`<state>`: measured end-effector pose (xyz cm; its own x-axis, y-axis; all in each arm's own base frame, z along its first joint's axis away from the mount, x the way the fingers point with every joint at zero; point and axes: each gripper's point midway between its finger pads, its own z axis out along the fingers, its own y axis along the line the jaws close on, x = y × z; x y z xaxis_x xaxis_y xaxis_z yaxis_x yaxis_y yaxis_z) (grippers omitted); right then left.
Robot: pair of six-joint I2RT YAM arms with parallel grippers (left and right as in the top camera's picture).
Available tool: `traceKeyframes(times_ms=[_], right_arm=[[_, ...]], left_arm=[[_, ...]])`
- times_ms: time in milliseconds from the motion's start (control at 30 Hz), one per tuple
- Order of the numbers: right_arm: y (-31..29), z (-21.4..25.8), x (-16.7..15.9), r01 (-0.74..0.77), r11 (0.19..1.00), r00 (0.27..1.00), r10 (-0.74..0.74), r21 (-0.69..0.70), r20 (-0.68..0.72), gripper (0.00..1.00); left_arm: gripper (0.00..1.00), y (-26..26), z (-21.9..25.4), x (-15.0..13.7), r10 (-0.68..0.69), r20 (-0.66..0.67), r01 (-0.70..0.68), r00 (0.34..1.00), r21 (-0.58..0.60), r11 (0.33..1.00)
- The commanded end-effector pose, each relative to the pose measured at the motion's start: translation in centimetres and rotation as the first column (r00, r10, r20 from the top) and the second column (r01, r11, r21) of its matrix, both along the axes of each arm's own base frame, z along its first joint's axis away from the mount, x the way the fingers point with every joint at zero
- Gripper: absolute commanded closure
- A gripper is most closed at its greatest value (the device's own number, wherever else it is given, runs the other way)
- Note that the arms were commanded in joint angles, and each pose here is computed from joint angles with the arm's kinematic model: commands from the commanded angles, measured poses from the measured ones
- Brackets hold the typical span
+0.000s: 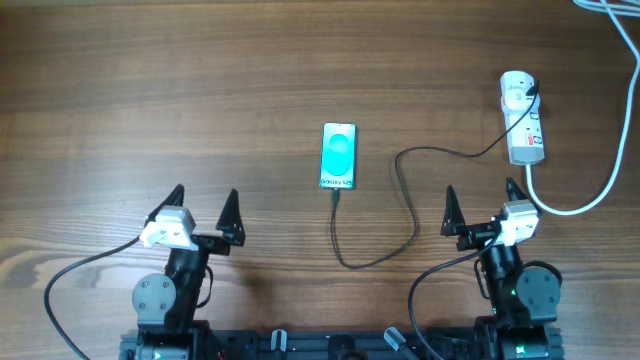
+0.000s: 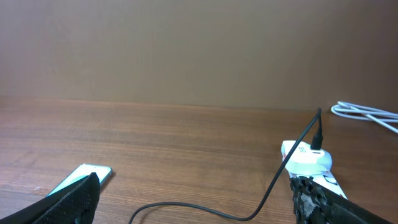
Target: Plug charger to phone and switch on socket
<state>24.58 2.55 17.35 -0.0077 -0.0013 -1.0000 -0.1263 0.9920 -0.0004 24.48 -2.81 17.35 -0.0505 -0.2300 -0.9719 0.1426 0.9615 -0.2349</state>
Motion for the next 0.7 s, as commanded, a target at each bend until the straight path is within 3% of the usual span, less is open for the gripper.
traceKeyframes(times_ms=[0,267,667], right_arm=[[-0.33,0.15,-0.01,0.018,1.0,1.0,-0.018,0.002,0.008,0.0],[-0.33,0.15,-0.01,0.018,1.0,1.0,-0.018,0.002,0.008,0.0],[-0.33,0.15,-0.01,0.018,1.0,1.0,-0.018,0.002,0.008,0.0]], left_arm=[[0.0,1.92,-1.35,0.13,0.108,-0.048,-0.109,0.993,-0.013,0.994],[0.0,2.3,-1.7,0.11,0.12,-0.035,-0.113,0.992,0.168,0.979],[0.0,2.76,-1.71,0.12,0.14,-0.031,-0.131,0.99,0.196,0.972]])
